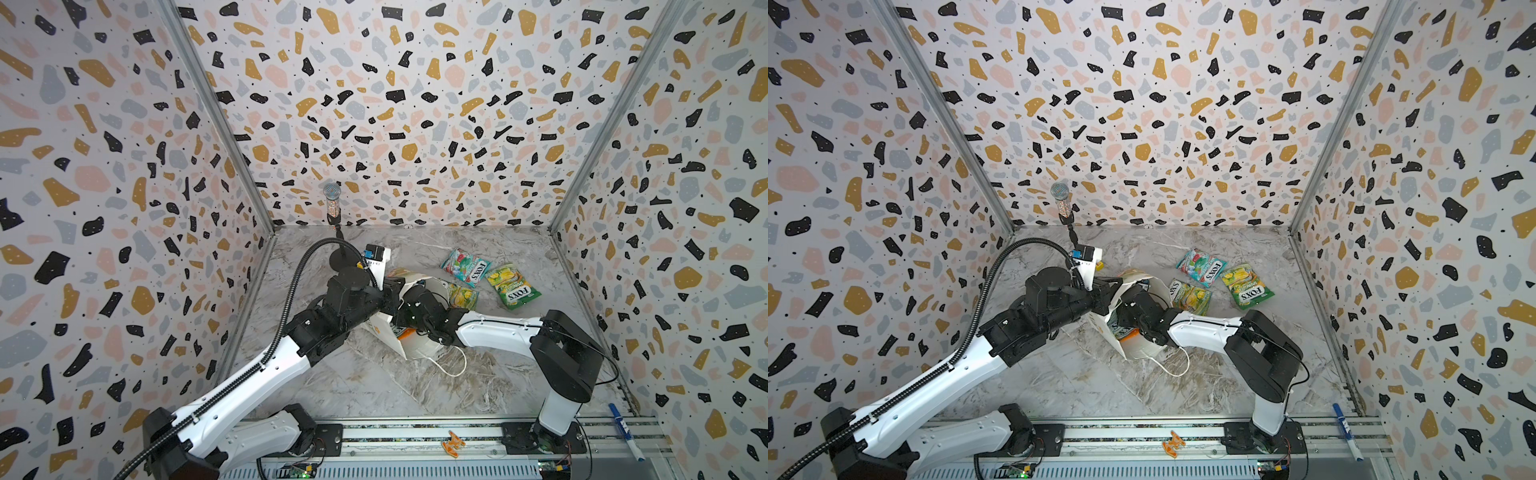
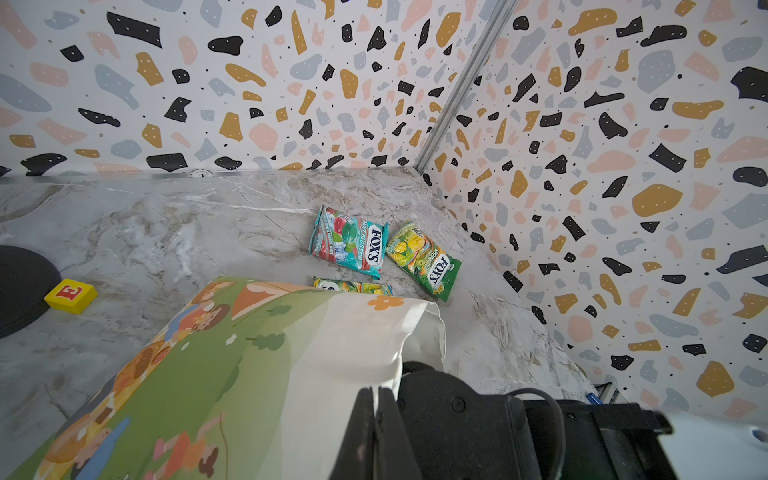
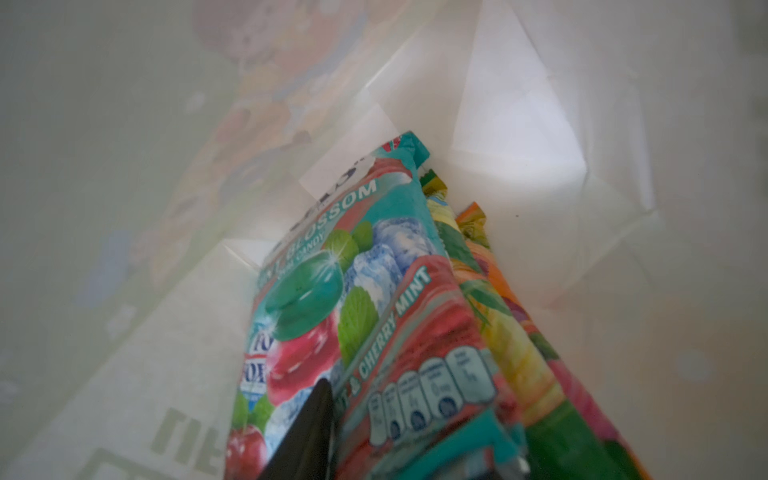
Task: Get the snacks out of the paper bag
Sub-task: 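Pull the teal mint packet out of the bag with the right gripper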
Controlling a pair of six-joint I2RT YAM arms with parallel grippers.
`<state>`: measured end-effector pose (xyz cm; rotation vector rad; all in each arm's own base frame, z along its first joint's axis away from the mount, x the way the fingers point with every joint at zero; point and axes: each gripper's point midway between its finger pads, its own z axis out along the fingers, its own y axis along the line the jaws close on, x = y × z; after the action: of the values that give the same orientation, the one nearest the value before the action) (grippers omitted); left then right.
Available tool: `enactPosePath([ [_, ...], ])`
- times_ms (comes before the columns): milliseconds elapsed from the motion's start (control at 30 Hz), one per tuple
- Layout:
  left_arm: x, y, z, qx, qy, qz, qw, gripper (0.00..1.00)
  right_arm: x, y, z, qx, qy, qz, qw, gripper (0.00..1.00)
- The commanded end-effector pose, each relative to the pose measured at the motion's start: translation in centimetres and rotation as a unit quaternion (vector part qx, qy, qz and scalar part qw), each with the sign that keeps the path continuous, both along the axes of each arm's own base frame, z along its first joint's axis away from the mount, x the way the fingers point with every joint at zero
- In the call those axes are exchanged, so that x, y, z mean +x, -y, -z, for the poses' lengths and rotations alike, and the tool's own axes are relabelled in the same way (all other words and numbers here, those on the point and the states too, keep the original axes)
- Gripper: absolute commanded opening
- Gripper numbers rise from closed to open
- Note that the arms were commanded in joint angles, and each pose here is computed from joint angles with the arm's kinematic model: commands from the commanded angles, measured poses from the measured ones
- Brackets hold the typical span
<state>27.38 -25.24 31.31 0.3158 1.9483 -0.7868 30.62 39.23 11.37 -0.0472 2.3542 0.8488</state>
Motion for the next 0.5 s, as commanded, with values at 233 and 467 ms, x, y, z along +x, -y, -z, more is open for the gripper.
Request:
enactPosePath([
  [233,0.8,-1.5,-1.7,-0.001,0.032,-0.044,0.999,0.00,-1.1,-0.4,-3.8,0.043,0.049,-0.050,0.997,0.00],
  [467,1.4,-2.5,-1.4,0.006,0.032,-0.080,0.996,0.00,-3.2,0.5,-6.3,0.044,0.079,-0.103,0.991,0.00],
])
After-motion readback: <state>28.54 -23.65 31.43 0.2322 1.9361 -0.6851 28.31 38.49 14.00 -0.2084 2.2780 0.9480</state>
